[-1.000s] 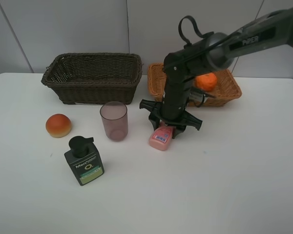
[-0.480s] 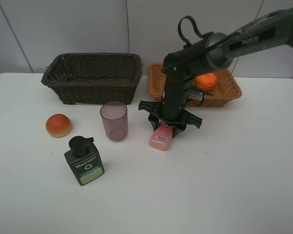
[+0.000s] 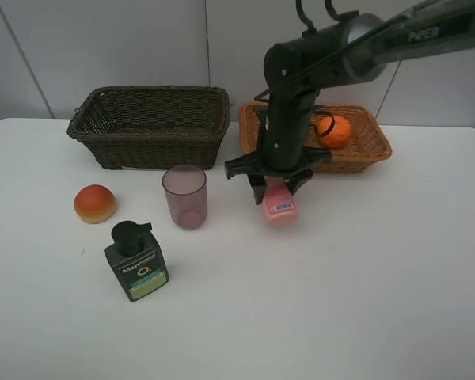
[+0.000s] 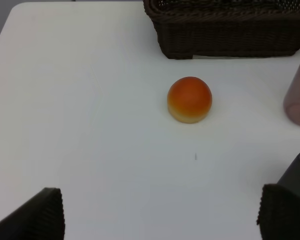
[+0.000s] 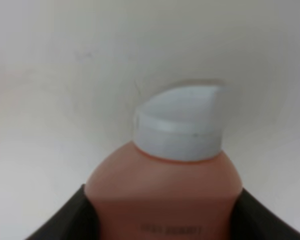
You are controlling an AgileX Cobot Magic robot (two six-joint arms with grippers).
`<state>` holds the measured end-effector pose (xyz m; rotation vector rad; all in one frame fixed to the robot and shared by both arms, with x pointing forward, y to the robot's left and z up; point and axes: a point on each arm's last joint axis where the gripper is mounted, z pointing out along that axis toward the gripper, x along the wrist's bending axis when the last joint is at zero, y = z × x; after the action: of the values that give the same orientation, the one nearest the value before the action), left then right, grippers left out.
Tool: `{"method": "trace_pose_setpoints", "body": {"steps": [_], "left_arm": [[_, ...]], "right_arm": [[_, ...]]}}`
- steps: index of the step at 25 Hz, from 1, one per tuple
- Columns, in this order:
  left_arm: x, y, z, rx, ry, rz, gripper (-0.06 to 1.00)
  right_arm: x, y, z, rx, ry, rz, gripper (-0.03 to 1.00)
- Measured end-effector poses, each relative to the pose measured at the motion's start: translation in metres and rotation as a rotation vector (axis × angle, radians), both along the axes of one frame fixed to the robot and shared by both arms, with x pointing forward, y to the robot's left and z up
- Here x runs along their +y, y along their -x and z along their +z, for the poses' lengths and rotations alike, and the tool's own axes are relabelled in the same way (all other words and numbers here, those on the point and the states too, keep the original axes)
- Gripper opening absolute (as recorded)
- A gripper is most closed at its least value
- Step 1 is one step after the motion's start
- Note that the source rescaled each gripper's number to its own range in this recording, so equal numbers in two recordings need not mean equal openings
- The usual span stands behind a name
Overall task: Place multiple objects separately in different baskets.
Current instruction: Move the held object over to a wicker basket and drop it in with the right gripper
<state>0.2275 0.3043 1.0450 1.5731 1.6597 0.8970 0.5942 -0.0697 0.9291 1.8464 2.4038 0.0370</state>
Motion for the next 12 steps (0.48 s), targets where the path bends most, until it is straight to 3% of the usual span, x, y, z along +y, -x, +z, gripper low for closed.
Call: {"method": "trace_pose_setpoints", "body": {"steps": [4, 12], "left_arm": [[0.0, 0.0, 0.0, 0.0, 0.0, 0.0, 1.0], [0.0, 0.0, 0.0, 0.0, 0.0, 0.0, 1.0]], "right_arm": [[0.003, -0.005, 0.029, 0.034, 0.04, 0.14, 0.0], [0.02, -0.021, 0.08, -0.086, -0.082, 0.281, 0.0]]}}
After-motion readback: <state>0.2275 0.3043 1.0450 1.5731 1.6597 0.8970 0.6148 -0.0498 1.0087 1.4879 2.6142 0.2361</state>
